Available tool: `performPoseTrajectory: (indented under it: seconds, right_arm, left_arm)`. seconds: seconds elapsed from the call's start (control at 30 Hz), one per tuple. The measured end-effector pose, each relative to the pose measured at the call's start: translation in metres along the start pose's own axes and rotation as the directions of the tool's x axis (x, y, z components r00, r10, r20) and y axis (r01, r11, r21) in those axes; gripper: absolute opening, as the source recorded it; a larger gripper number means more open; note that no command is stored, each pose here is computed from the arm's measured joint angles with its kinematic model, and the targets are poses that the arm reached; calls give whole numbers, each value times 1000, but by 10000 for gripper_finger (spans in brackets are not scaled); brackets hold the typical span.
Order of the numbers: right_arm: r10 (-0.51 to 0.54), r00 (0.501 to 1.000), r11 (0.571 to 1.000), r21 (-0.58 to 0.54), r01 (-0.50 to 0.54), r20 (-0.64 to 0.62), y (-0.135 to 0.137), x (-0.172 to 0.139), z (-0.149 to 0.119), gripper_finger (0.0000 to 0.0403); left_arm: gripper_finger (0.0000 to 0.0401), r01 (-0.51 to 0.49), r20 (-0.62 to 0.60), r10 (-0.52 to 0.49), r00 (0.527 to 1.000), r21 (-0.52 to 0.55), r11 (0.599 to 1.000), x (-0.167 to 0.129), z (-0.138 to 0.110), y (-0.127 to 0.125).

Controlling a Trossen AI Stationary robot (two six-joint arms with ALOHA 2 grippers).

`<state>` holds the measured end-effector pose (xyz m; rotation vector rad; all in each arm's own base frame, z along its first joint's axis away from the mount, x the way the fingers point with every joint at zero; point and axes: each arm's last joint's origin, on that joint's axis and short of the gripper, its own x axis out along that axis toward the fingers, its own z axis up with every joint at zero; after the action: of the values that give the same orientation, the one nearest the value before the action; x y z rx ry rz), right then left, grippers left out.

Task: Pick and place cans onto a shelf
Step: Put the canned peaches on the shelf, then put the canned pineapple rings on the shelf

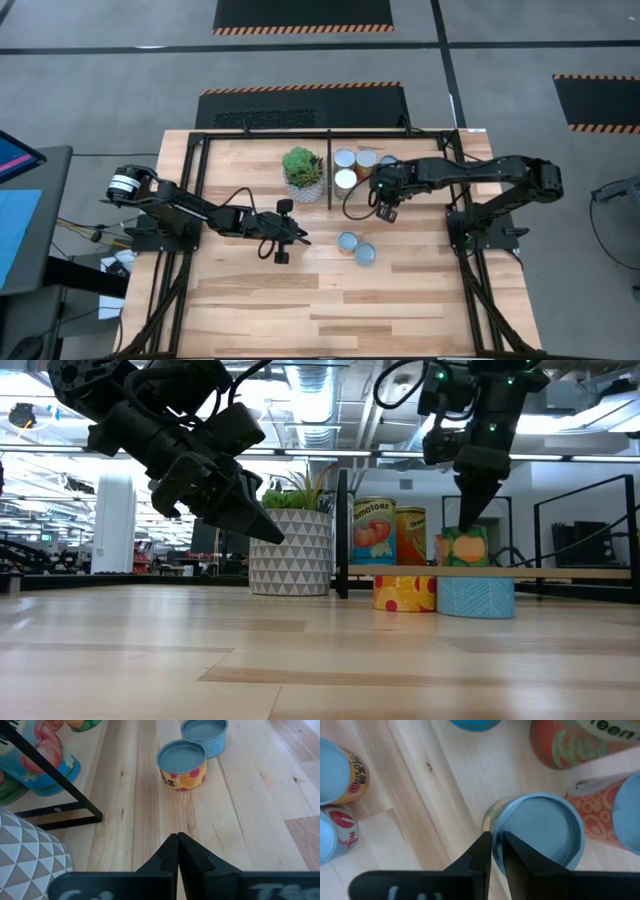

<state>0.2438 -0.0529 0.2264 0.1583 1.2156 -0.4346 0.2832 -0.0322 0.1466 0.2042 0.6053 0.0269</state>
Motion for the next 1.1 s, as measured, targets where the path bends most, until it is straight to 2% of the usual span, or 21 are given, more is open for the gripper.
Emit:
performPoseTrajectory:
  seconds: [0.87,1.1]
  right_arm:
    - [-87,996,996,-16,87,-26,-3,-1,-4,72]
    - [-75,997,997,-25,74,-11,1,-25,-3,72]
  left_arm:
    - [0,0,0,0,1000,-16,1000,0,0,0]
    - [0,0,2,0,1000,-15,1000,0,0,0]
